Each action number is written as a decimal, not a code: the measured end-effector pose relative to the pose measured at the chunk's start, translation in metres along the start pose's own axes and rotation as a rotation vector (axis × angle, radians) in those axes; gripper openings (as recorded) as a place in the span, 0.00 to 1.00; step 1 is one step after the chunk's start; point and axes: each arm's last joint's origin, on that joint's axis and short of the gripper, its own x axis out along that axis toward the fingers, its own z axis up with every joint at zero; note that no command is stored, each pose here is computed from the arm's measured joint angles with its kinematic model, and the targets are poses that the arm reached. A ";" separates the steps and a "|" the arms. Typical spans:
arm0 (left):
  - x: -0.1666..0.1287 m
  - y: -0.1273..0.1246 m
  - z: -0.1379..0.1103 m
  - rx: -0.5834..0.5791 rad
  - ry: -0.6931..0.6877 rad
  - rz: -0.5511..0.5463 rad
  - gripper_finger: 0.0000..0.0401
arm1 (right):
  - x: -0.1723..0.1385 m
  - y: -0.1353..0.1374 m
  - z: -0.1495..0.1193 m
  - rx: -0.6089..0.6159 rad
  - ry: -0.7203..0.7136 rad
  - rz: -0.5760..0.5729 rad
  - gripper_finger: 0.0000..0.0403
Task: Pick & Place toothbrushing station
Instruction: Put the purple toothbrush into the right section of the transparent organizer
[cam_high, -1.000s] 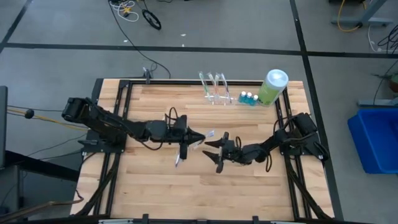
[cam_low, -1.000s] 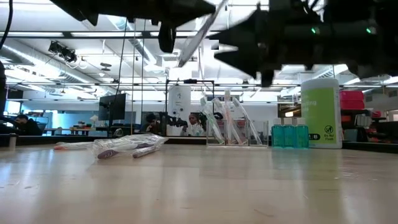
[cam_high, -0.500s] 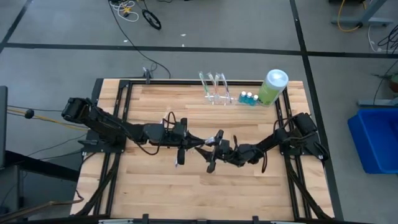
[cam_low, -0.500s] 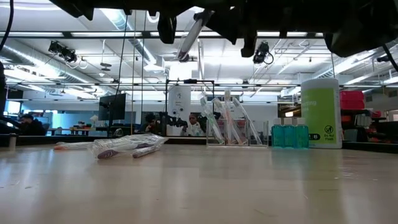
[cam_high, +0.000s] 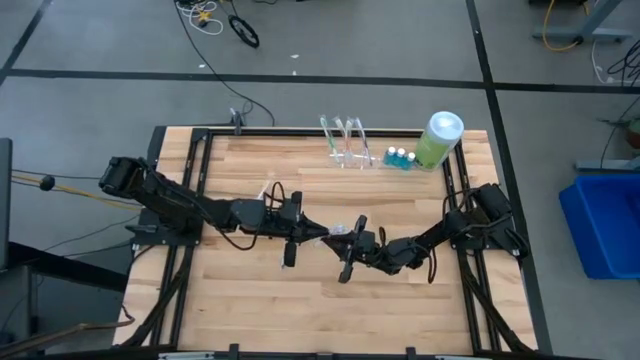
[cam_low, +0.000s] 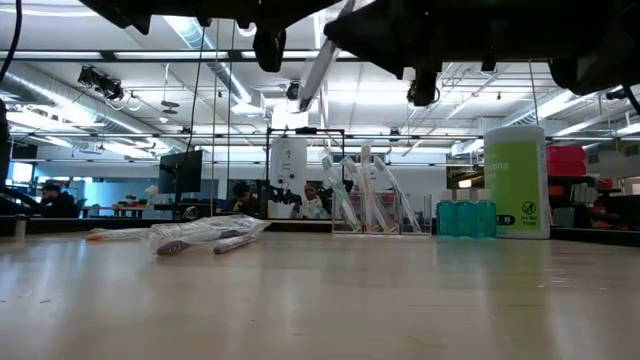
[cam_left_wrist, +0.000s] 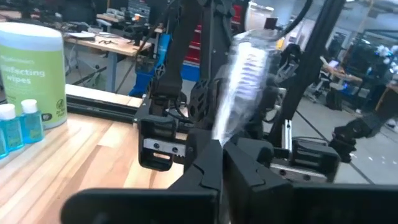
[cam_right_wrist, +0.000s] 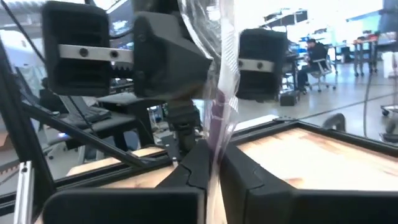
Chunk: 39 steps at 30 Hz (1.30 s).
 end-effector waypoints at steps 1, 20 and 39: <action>0.000 0.000 0.000 0.007 0.002 -0.008 0.05 | -0.001 -0.001 -0.001 0.006 0.003 -0.012 0.06; -0.029 0.005 -0.013 0.042 0.311 0.265 0.35 | -0.041 -0.116 0.068 -0.003 0.171 -0.467 0.04; -0.018 0.001 -0.040 0.055 0.369 0.322 0.34 | 0.016 -0.260 0.076 -0.103 0.460 -0.862 0.09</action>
